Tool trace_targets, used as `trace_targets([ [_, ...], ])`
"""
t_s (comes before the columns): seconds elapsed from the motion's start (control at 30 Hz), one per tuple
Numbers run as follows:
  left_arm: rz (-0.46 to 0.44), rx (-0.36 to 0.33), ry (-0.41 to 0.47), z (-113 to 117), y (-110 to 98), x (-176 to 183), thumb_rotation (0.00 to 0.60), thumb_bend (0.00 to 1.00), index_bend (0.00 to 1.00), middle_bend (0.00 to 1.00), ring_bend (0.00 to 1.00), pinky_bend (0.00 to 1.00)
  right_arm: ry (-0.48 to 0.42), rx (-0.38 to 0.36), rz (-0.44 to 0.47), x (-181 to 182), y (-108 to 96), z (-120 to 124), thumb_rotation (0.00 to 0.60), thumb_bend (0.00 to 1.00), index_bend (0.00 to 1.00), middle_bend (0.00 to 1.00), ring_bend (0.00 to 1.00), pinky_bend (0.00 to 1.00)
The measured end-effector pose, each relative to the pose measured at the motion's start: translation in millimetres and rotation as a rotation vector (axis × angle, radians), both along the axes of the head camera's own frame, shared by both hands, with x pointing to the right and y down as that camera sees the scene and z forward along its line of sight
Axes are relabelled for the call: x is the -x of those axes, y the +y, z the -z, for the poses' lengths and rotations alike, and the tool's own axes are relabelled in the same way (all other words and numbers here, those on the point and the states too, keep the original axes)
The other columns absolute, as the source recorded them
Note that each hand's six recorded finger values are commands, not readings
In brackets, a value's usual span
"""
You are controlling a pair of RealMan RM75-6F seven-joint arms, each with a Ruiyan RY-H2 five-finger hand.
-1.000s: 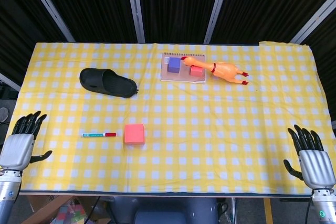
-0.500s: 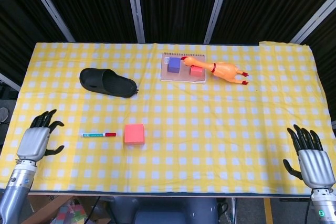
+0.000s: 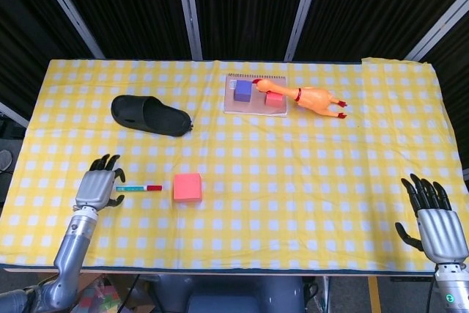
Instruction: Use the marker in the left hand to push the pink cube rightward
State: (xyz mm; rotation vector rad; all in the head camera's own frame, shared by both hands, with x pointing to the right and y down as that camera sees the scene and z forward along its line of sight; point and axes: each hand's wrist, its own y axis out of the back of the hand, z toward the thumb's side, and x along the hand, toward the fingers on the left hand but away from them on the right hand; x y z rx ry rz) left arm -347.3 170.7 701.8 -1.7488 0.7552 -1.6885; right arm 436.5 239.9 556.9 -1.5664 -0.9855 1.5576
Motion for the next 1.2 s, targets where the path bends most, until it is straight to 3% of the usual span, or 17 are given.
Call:
trace_targets([
  [0.5,-0.005,0.025,-0.027,-19.3,-9.3,-19.2,0.600,0.32,0.48,0.07,0.00,0.10,-0.010,-0.007,0.000,0.7,-0.4,1.2,0.600,0.38,0.00,0.00,0.00,0.00],
  [0.83,-0.018,0.059,-0.051,-25.3,-4.8,-21.1,0.600,0.43,0.51,0.07,0.00,0.10,-0.012,-0.012,0.005,1.6,-0.3,1.9,0.600,0.38,0.00,0.00,0.00,0.00],
  [1.2,-0.015,0.064,-0.035,-22.3,-4.1,-24.7,0.600,0.47,0.54,0.07,0.00,0.10,-0.018,-0.016,0.005,1.7,-0.6,2.4,0.600,0.38,0.00,0.00,0.00,0.00],
])
